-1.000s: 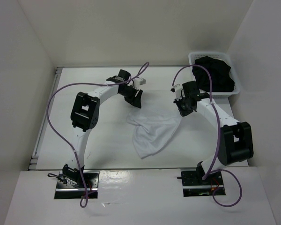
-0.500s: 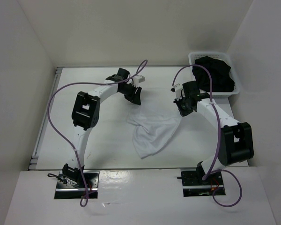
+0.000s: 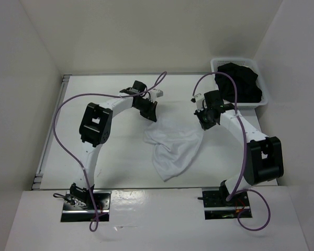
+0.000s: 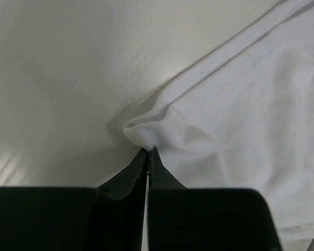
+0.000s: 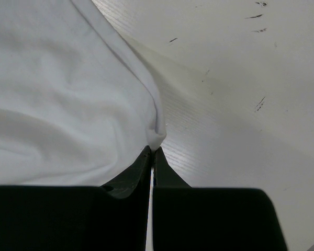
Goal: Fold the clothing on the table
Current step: Flatten the skirt out
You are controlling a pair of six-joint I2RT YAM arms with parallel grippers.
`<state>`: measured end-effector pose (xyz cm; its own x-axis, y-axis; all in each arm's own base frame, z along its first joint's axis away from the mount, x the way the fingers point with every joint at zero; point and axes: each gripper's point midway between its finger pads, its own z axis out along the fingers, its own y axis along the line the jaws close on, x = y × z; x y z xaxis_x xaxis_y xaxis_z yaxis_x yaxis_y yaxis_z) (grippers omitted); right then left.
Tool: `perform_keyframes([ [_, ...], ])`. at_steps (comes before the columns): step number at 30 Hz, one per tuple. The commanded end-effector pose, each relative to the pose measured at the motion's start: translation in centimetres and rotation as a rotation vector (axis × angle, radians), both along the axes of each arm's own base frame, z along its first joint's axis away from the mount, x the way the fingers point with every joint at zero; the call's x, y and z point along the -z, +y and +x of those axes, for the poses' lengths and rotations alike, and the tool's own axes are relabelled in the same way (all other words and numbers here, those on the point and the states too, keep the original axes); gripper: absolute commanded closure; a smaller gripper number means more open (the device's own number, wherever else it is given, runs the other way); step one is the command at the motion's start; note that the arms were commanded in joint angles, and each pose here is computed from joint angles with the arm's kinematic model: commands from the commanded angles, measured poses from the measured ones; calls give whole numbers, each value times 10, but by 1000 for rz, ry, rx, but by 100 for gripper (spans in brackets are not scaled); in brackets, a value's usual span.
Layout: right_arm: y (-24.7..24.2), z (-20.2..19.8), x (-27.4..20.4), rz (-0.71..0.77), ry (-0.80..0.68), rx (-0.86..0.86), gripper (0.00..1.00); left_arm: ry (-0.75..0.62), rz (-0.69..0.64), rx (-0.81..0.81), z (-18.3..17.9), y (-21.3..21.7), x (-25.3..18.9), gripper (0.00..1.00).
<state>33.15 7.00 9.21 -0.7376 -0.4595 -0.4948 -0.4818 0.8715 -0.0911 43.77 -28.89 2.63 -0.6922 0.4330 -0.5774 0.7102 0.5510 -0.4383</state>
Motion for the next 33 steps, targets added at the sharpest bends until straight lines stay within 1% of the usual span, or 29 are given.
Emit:
perform_keyframes([
  [1, -5, 7, -28, -6, -85, 5, 100, -29, 10, -31, -1, 16, -39, 100],
  [2, -7, 12, -39, -21, -113, 8, 100, -67, 4, -75, 9, 34, -66, 100],
  [3, -9, 15, -48, -26, -139, 15, 100, -90, 1, -110, 17, 44, -84, 100],
  [4, -11, 17, -54, -40, -149, 13, 100, -138, -15, -134, 27, 54, -109, 100],
  [5, -11, 27, -69, -42, -191, 22, 100, -197, -26, -163, 32, 66, -142, 100],
  [7, -11, 31, -88, -46, -226, 7, 100, -242, -7, -245, 40, 101, -175, 100],
  [8, -6, 40, -110, -34, -280, 0, 100, -299, -12, -271, 37, 113, -207, 100],
  [10, -3, 42, -133, -22, -317, -13, 100, -354, 25, -333, 37, 140, -229, 100],
  [11, 4, 49, -157, 0, -374, -26, 100, -415, 18, -346, 29, 144, -256, 100],
  [13, 7, 51, -176, 19, -402, -36, 100, -459, 39, -376, 20, 156, -272, 100],
  [14, 11, 50, -194, 42, -437, -50, 100, -503, 33, -386, 8, 160, -292, 100],
  [16, 17, 49, -213, 82, -473, -64, 100, -531, 52, -398, -4, 166, -300, 100],
  [17, 22, 44, -221, 110, -483, -89, 100, -579, 49, -402, -17, 170, -317, 100],
  [18, 26, 44, -226, 127, -491, -104, 100, -594, 48, -401, -24, 168, -323, 100],
  [19, 29, 38, -236, 145, -505, -119, 100, -609, 52, -411, -30, 171, -328, 100],
  [21, 38, 26, -244, 194, -494, -168, 100, -636, 58, -398, -52, 175, -338, 100],
  [22, 42, 20, -254, 215, -505, -189, 100, -674, 45, -389, -64, 176, -351, 100],
  [23, 45, 13, -252, 224, -479, -215, 100, -681, 54, -393, -71, 185, -352, 100],
  [24, 53, 5, -254, 259, -468, -267, 100, -659, 54, -393, -79, 188, -344, 100],
  [25, 57, -3, -262, 283, -477, -291, 100, -702, 45, -391, -94, 192, -356, 100],
  [27, 63, -20, -265, 309, -465, -358, 100, -718, 48, -388, -110, 200, -356, 100],
  [28, 70, -27, -265, 340, -450, -399, 100, -730, 36, -380, -126, 199, -356, 100],
  [30, 73, -42, -263, 355, -430, -440, 100, -735, 33, -382, -142, 204, -353, 100],
  [31, 75, -51, -264, 372, -429, -470, 100, -757, 25, -385, -157, 206, -357, 100],
  [33, 77, -63, -262, 385, -409, -499, 100, -738, 15, -385, -169, 208, -345, 100],
])
